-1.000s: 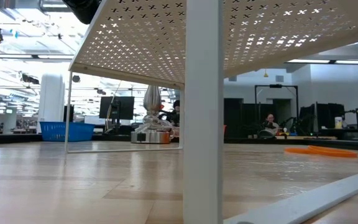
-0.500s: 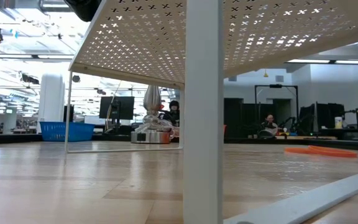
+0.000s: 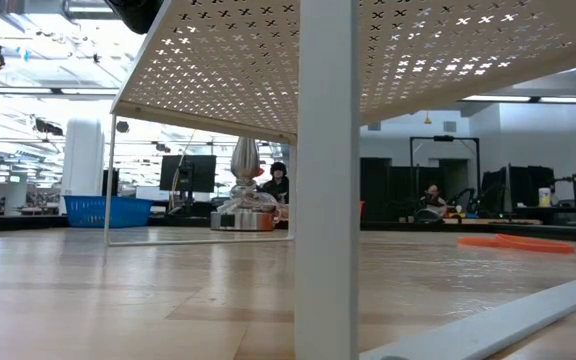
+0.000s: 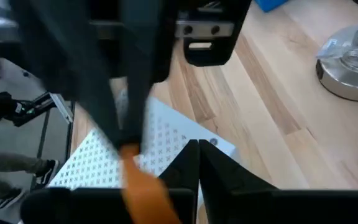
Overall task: Pick & Place Office Desk Supplies
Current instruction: Put the orange rubber band into the blue bin
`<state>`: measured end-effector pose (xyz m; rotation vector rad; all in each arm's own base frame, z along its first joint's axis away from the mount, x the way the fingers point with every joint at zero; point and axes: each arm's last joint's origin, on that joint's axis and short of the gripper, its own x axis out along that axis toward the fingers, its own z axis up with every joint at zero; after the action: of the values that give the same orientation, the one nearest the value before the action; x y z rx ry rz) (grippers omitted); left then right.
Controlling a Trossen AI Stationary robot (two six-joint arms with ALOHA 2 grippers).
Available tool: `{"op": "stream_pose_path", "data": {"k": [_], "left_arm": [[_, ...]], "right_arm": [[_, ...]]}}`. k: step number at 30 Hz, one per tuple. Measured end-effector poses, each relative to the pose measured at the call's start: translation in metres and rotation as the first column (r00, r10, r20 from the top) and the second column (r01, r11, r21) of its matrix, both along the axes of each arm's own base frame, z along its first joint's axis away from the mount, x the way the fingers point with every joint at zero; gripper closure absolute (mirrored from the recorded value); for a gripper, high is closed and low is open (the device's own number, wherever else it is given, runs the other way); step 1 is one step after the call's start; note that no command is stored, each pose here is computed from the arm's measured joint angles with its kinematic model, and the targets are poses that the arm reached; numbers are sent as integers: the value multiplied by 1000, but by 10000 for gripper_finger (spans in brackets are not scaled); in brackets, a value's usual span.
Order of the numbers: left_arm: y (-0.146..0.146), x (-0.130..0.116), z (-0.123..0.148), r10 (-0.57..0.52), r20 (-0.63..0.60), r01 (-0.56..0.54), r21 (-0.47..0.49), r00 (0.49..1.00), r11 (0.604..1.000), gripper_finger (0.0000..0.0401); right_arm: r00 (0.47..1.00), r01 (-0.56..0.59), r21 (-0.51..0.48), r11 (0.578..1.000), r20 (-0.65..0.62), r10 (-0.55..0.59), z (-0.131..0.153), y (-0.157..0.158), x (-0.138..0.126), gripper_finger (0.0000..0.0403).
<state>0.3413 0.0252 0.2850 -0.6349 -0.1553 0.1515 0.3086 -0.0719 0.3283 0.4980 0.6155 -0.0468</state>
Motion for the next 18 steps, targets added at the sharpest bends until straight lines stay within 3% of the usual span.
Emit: {"op": "stream_pose_path", "data": {"k": [7, 14, 18], "left_arm": [[-7, 1, -9, -55, -96, 55, -2, 994, 998, 355], [-11, -1, -5, -115, -82, 116, 2, 990, 993, 294], [-17, -12, 16, -147, -1, 147, 49, 989, 988, 270]], "right_arm": [[999, 50, -47, 998, 6, -50, 16, -4, -22, 402], [991, 127, -65, 990, -30, -129, 28, -20, -54, 402], [983, 172, -68, 983, -55, -175, 27, -32, -62, 402]]}}
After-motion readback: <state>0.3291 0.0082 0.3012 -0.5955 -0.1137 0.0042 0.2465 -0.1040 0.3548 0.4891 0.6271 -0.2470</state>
